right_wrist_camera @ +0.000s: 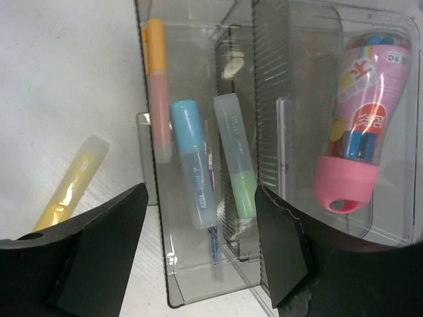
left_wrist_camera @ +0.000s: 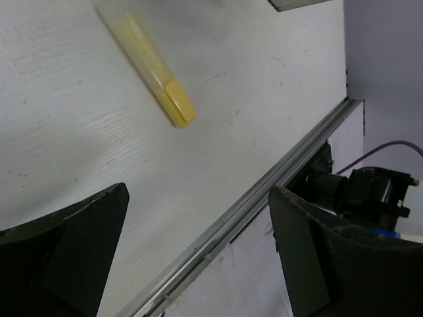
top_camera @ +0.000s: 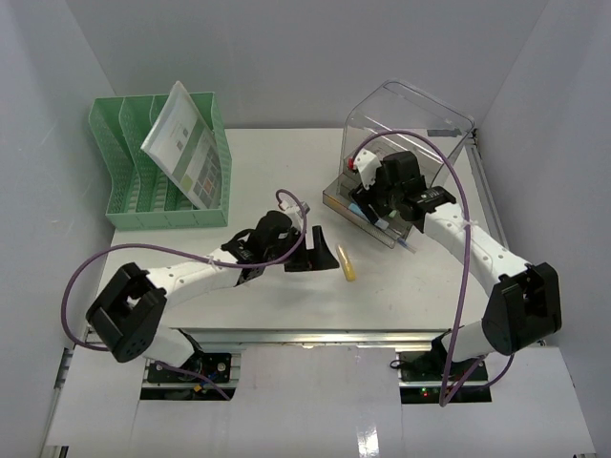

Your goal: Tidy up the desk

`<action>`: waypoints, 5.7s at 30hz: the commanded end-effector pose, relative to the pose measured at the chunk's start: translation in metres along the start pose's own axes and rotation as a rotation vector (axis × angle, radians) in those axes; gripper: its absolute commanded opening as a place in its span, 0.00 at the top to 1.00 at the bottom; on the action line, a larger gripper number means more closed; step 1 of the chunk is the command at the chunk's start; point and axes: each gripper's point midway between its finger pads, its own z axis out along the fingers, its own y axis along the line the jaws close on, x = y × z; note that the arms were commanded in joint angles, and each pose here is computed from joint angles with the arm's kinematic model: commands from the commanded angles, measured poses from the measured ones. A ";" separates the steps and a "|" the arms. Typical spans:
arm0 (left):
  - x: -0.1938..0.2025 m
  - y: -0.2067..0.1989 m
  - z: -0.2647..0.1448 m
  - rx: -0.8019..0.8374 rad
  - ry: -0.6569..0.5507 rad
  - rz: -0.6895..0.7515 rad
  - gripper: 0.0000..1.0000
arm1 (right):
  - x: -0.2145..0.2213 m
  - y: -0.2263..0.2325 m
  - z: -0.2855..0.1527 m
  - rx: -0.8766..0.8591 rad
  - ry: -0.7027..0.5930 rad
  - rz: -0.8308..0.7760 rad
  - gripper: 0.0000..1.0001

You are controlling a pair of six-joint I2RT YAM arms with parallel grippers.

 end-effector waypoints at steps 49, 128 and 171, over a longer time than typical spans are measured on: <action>-0.129 -0.057 0.044 -0.205 -0.367 -0.317 1.00 | 0.025 0.015 -0.144 -0.279 -0.591 0.137 0.21; -0.054 -0.037 0.003 0.483 -0.245 -0.072 0.02 | -0.007 0.024 0.001 0.065 -0.087 -0.334 0.22; -0.112 -0.034 0.109 0.506 -0.283 -0.296 0.37 | 0.016 0.010 -0.104 -0.182 -0.446 -0.063 0.40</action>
